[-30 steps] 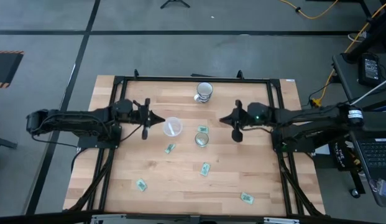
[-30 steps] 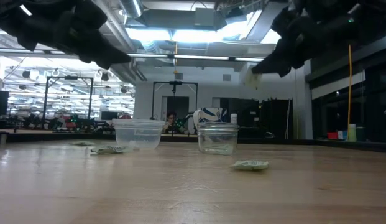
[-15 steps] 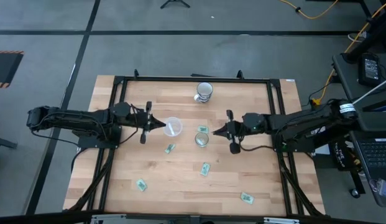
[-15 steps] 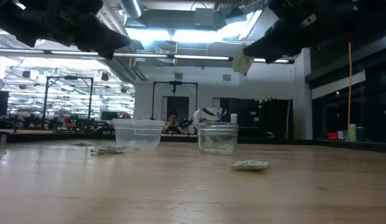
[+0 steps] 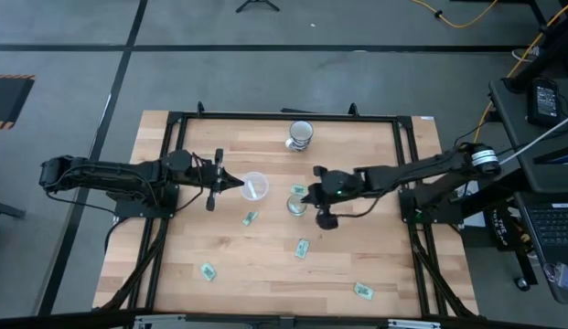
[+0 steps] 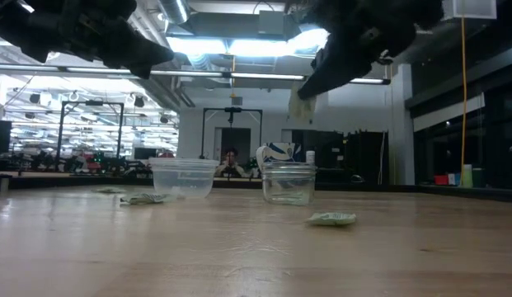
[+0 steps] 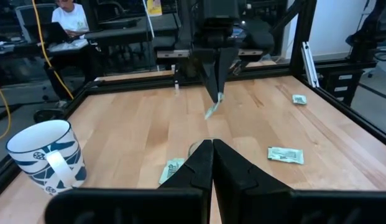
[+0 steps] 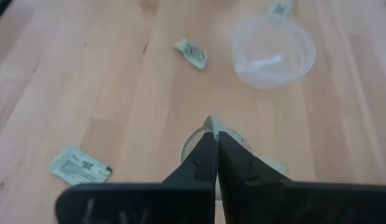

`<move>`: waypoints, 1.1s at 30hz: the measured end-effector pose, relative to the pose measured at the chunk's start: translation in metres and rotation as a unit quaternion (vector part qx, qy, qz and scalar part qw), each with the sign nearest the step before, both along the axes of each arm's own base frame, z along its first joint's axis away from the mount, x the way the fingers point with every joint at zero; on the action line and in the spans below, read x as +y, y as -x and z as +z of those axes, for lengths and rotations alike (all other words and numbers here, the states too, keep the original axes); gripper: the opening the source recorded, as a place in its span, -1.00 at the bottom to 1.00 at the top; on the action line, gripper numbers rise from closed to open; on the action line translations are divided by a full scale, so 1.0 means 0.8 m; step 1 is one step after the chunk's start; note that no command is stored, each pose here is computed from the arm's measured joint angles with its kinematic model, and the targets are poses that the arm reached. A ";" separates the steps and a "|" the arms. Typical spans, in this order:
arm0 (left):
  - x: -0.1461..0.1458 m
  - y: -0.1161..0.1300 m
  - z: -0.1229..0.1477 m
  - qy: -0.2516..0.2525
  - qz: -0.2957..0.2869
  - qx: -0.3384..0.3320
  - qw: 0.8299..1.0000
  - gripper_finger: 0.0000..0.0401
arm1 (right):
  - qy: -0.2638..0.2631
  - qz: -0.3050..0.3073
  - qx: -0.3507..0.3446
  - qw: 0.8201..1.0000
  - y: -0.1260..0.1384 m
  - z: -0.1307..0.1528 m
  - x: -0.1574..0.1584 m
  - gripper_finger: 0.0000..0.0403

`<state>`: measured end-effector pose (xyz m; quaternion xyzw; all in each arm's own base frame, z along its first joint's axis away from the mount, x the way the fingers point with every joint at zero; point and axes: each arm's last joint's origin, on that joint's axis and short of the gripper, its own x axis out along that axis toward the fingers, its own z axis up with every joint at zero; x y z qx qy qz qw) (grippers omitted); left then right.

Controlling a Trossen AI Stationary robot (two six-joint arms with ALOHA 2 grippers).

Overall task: Pick and place Stevia / Truvia into bins
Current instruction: Put the stevia packet into the transparent container

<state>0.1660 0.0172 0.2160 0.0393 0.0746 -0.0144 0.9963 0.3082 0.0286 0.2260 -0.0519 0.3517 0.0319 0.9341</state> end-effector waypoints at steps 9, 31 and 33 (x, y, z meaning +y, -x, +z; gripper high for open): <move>0.000 0.000 0.000 0.006 0.001 0.000 1.000 -0.98 | -0.026 0.013 0.047 0.998 -0.034 -0.008 0.006 -1.00; 0.000 0.000 -0.001 0.005 0.002 0.001 1.000 -0.98 | -0.032 -0.012 0.088 0.996 -0.053 -0.054 -0.003 -1.00; 0.000 0.000 -0.001 0.005 0.002 0.001 1.000 -0.98 | -0.029 -0.014 0.088 0.996 -0.054 -0.054 -0.005 -1.00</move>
